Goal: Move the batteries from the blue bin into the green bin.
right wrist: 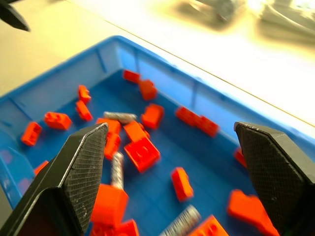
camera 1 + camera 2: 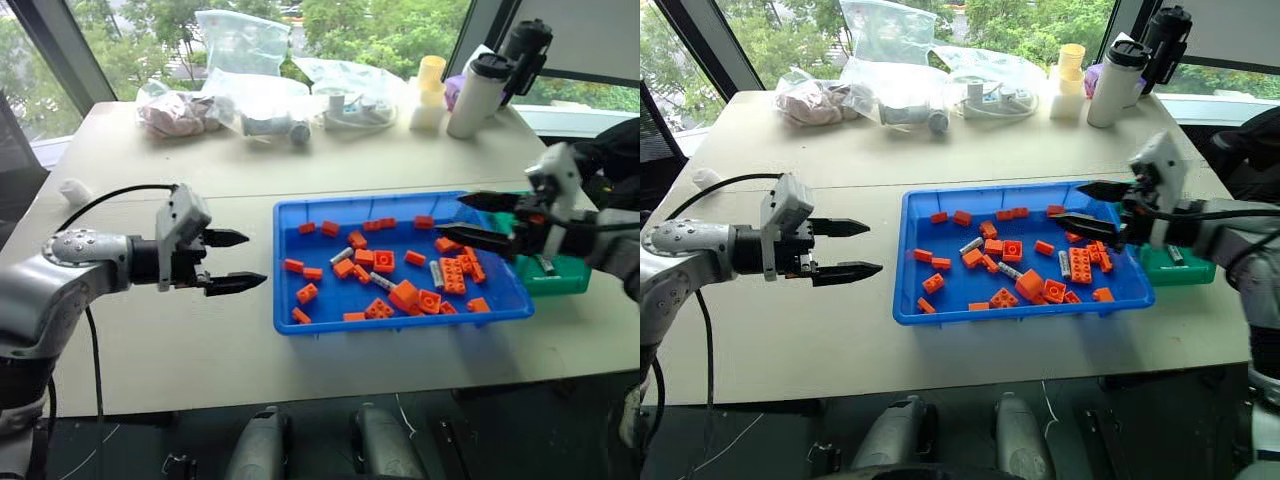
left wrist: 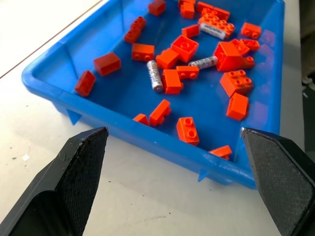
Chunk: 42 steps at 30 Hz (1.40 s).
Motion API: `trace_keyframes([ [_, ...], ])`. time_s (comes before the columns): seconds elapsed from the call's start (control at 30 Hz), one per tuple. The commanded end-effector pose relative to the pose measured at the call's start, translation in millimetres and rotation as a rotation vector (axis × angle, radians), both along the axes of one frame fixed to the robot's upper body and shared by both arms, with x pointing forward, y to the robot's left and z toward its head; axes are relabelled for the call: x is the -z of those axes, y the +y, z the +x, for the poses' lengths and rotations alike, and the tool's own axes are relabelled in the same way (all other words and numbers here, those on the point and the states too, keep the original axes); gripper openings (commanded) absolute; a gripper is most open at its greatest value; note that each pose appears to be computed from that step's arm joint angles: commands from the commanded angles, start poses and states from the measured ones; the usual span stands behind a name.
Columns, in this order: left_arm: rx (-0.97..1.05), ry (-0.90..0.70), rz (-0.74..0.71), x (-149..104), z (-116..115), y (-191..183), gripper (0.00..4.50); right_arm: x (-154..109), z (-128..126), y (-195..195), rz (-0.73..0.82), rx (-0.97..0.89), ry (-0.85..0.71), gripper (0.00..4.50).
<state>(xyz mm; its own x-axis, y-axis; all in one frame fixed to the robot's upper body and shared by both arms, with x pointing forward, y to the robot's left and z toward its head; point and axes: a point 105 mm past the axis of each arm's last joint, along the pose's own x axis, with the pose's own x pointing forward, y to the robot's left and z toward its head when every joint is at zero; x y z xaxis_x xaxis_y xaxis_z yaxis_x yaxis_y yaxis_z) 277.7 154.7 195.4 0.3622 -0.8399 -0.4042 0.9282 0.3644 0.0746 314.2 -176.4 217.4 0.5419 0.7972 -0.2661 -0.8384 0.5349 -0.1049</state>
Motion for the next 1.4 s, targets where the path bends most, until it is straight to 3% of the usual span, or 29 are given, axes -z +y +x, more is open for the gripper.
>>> trace_keyframes([
  [0.03,0.081,-0.036,0.035,-12.7,-4.8,-5.1,4.5,3.6,11.3,34.0,-0.074,-0.107,-0.062,4.27],
  [0.27,0.092,-0.084,0.005,-13.9,-5.9,-20.0,4.5,40.6,48.0,58.9,-0.348,-0.211,-0.165,4.27],
  [0.6,0.027,-0.097,-0.04,-9.1,-9.2,-22.6,4.5,58.4,75.7,83.7,-0.572,-0.335,-0.334,4.27],
  [0.9,0.021,-0.103,-0.05,-7.1,-7.7,-25.1,4.5,74.9,72.6,92.4,-0.66,-0.461,-0.352,4.27],
  [1.2,0.016,-0.112,-0.057,-6.8,-5.9,-26.1,4.5,82.9,63.5,102.1,-0.627,-0.536,-0.318,4.27],
  [1.3,0.018,-0.115,-0.059,-6.8,-5.4,-26.8,4.5,89.5,61.3,106.7,-0.596,-0.563,-0.263,3.37],
  [1.4,0.019,-0.117,-0.059,-7.1,-4.6,-26.9,4.5,94.9,59.1,108.8,-0.567,-0.592,-0.182,1.91],
])
